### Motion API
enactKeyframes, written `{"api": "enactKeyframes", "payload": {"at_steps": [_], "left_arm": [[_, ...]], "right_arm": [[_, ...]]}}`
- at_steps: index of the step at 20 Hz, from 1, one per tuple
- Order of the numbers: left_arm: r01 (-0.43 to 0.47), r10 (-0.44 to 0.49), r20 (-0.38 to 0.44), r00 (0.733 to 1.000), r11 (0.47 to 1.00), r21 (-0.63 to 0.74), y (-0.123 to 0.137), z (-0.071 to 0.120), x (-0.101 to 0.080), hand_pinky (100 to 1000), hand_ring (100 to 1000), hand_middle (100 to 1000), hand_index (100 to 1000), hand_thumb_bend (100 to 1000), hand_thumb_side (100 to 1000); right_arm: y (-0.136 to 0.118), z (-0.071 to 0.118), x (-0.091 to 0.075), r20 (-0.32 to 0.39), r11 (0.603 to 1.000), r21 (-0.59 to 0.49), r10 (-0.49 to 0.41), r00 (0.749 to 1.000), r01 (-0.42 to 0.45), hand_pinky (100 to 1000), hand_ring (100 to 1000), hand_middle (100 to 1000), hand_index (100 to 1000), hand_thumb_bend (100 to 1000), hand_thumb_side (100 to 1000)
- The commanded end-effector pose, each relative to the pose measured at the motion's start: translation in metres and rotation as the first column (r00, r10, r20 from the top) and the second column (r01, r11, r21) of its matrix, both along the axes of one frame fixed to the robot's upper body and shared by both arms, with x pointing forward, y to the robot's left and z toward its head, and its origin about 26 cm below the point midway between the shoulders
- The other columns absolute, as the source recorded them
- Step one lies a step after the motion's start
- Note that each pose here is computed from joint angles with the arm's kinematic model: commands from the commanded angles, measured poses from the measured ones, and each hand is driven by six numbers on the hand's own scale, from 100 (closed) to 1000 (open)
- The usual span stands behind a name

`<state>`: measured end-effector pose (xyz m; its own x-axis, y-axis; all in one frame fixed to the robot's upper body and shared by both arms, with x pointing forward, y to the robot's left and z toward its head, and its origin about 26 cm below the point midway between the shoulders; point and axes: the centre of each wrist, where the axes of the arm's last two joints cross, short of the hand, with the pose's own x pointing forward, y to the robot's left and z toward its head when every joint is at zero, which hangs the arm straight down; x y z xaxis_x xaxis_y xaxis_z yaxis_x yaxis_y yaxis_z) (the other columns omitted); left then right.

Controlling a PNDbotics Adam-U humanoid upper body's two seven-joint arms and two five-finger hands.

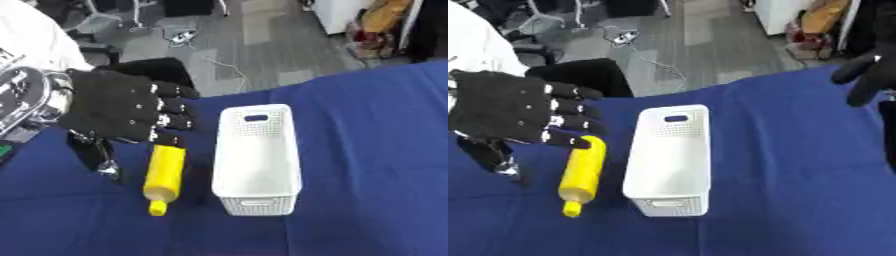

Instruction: Pick up objects on the table and place them in the box.

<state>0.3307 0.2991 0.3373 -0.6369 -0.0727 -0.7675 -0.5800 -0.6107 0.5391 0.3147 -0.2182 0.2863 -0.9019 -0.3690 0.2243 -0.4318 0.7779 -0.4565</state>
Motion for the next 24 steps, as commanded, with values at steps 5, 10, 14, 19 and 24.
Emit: {"api": "enactKeyframes", "payload": {"at_steps": [5,10,14,19,24], "left_arm": [[-0.118,0.12,-0.009,0.993,0.984,0.137,0.02,0.001,0.001,1000,855,901,821,1000,464],[-0.159,0.163,-0.018,0.986,0.975,0.156,0.029,-0.007,0.006,1000,856,903,823,1000,467],[-0.182,0.189,-0.028,0.982,0.97,0.164,0.035,-0.014,0.009,1000,855,902,823,1000,471],[-0.2,0.21,-0.04,0.977,0.965,0.171,0.042,-0.022,0.013,1000,854,901,823,1000,472],[-0.205,0.216,-0.046,0.975,0.963,0.176,0.045,-0.028,0.015,996,852,900,824,1000,474]], "right_arm": [[0.002,0.007,-0.004,0.026,1.0,-0.017,0.002,1.0,-0.002,622,492,551,626,189,1000],[0.002,0.007,-0.004,0.025,1.0,-0.018,0.004,1.0,-0.004,621,491,551,626,189,1000],[0.003,0.008,-0.004,0.027,1.0,-0.015,0.007,1.0,-0.007,621,491,551,625,188,1000],[0.003,0.008,-0.004,0.031,1.0,-0.013,0.009,0.999,-0.008,621,491,551,625,189,1000],[0.004,0.009,-0.004,0.035,1.0,-0.013,0.011,0.999,-0.01,621,491,551,625,189,1000]]}}
